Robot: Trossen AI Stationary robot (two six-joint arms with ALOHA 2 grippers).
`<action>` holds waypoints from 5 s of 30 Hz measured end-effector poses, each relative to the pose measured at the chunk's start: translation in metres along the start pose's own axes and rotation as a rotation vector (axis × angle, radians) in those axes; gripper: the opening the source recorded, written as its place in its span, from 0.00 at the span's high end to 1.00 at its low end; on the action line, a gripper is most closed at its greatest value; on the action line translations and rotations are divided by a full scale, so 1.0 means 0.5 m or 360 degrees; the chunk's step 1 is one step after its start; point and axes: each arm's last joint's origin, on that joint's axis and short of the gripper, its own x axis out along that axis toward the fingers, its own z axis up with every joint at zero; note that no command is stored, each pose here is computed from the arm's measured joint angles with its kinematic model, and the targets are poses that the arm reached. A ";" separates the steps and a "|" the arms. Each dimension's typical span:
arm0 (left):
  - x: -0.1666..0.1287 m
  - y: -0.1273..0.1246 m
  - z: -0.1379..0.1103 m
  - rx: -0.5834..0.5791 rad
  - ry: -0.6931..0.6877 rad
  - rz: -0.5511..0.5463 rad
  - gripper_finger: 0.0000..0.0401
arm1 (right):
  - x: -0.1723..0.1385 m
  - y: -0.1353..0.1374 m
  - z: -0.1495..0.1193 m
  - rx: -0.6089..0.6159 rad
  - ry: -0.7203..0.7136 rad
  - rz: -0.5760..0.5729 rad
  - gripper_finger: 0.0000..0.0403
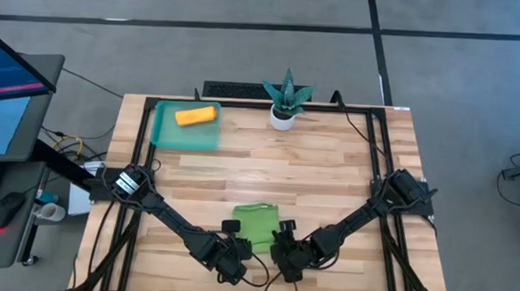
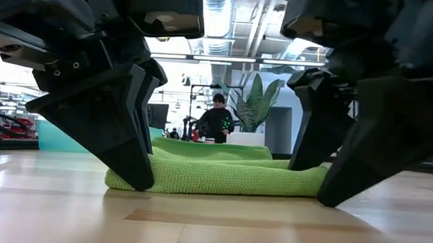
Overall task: Roll microfiber towels into tight, uniform cylinder then place into a basket
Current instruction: Roll the light green microfiber cloth
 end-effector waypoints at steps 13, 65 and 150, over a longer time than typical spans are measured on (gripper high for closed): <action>-0.004 0.000 0.002 -0.0098 0.0020 -0.0046 0.97 | 0.009 -0.029 0.003 0.0190 0.0090 0.0122 0.82; -0.068 -0.082 -0.005 0.0127 -0.0066 -0.0648 0.81 | 0.029 -0.080 0.033 0.0961 0.0405 0.1060 0.97; 0.016 0.036 0.015 -0.0354 0.0081 -0.0259 0.95 | -0.081 0.091 0.026 -0.0046 -0.0438 0.0222 0.64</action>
